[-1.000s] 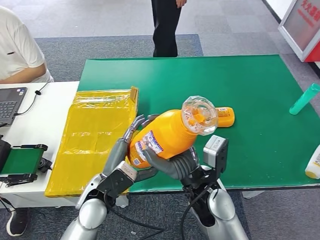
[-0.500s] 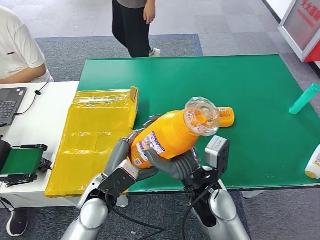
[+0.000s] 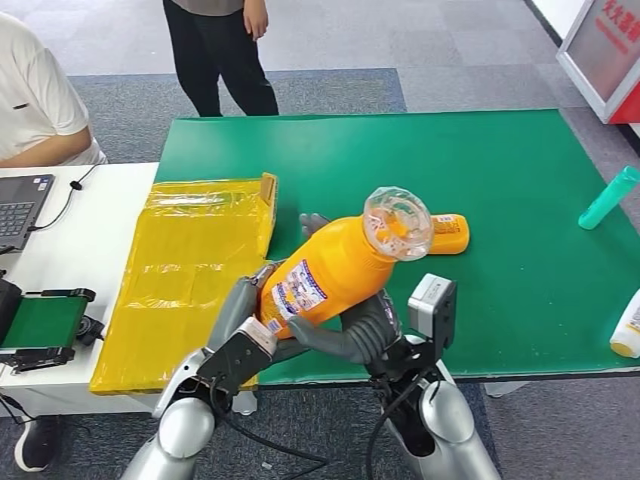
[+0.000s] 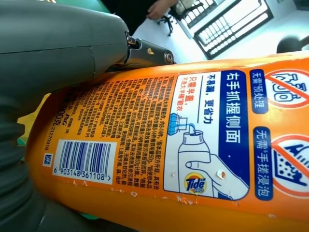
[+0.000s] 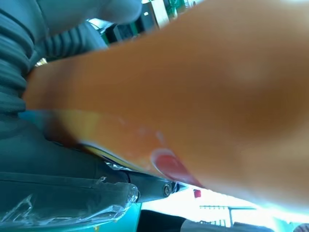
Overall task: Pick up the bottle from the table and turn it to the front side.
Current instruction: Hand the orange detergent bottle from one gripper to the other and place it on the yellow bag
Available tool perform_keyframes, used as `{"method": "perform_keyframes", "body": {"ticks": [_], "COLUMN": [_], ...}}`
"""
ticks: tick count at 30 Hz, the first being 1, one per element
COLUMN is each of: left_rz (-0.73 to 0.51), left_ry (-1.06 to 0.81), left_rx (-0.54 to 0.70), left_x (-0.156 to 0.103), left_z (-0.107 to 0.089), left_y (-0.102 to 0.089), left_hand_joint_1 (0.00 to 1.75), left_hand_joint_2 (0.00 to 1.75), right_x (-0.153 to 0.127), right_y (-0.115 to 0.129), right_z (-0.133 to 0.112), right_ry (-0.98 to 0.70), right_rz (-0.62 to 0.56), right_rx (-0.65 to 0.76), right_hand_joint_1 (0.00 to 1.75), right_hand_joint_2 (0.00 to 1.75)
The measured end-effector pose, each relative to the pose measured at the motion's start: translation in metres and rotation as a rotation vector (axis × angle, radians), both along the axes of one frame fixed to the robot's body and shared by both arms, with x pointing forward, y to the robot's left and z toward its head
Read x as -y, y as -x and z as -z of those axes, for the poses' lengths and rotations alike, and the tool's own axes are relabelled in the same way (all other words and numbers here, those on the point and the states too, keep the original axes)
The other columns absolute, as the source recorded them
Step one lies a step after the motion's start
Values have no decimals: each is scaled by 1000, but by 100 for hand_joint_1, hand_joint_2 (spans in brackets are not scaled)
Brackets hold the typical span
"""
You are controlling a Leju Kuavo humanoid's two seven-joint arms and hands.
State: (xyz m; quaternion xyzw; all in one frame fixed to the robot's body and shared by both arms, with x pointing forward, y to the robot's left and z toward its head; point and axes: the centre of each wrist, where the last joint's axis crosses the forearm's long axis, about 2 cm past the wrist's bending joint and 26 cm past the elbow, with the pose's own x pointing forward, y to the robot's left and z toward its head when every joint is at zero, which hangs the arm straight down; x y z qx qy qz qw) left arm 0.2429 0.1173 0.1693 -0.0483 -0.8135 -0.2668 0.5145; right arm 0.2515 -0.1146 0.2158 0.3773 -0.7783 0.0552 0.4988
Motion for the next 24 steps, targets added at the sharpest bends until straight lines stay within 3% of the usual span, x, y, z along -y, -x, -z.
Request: {"method": "perform_keyframes", "body": {"ticks": [12, 24], "left_rz": [-131, -428], "left_ry": [-67, -461], "left_rx": [10, 104], "left_x": [-27, -80], "left_z": [5, 9], "left_y": [2, -11], "left_hand_joint_1": [175, 175], "left_hand_joint_2": [175, 175], "right_x": [7, 32], "right_y": [5, 18], "right_z": [-1, -1], "right_ry": [14, 84], "right_rz": [23, 109], "right_rx": [7, 26], "right_hand_joint_1": [0, 0], "right_hand_joint_2": [175, 175]}}
